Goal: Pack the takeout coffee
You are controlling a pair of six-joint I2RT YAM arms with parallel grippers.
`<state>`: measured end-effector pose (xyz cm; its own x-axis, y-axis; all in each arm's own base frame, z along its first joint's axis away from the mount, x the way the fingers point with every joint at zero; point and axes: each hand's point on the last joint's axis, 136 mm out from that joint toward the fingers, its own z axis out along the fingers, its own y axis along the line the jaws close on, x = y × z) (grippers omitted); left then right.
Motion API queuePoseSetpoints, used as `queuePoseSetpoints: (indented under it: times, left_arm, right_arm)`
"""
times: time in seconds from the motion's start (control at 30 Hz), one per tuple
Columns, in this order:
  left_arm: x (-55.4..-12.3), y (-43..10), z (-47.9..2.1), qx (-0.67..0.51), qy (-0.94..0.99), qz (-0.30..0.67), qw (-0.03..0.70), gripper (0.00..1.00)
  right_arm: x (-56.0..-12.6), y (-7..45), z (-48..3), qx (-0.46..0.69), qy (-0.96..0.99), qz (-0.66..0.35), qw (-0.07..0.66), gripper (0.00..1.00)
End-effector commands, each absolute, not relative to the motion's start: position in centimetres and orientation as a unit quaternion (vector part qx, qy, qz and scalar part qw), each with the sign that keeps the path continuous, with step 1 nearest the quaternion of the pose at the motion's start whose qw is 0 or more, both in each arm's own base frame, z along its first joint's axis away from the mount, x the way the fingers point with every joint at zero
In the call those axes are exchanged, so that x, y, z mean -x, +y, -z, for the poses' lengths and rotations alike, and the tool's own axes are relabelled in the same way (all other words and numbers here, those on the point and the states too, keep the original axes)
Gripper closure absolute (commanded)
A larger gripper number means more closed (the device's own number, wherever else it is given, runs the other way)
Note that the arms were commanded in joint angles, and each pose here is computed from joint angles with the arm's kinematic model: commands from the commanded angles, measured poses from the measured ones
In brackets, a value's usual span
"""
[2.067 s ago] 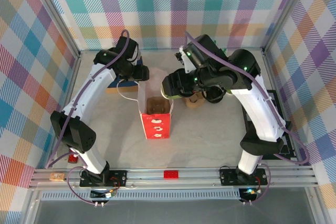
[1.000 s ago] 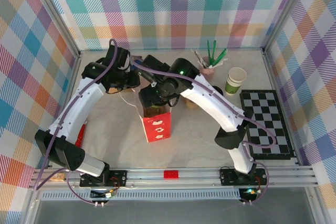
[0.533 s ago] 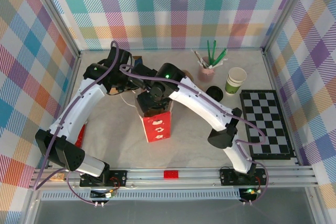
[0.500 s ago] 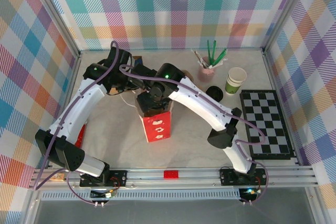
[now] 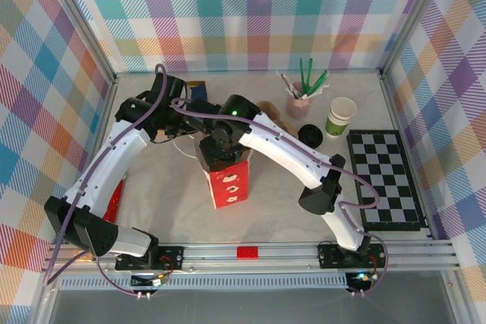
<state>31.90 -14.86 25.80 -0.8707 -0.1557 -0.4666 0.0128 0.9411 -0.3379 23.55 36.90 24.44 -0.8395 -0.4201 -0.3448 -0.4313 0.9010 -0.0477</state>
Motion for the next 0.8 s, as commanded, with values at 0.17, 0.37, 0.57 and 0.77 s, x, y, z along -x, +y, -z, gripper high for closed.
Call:
queuePoseSetpoints:
  times: [0.17, 0.37, 0.57, 0.77]
  left_arm:
    - [-30.3, -15.3, -26.1, 0.037, 0.947, 0.191, 0.256, 0.89]
    - [-29.0, -15.9, -27.1, 0.036, 0.939, 0.211, 0.269, 0.89]
    - [-28.2, -16.2, -27.5, 0.037, 0.935, 0.22, 0.275, 0.89]
    - [-28.3, -16.3, -27.0, 0.037, 0.937, 0.216, 0.271, 0.85]
  right_arm:
    - [-22.7, 35.9, -23.3, 0.211, 0.965, -0.002, 0.153, 0.59]
    - [-21.9, 34.8, -23.3, 0.221, 0.964, 0.004, 0.145, 0.59]
    - [-21.3, 34.3, -23.5, 0.226, 0.964, -0.006, 0.142, 0.6]
    - [-20.8, 35.2, -23.1, 0.23, 0.963, -0.038, 0.135, 0.6]
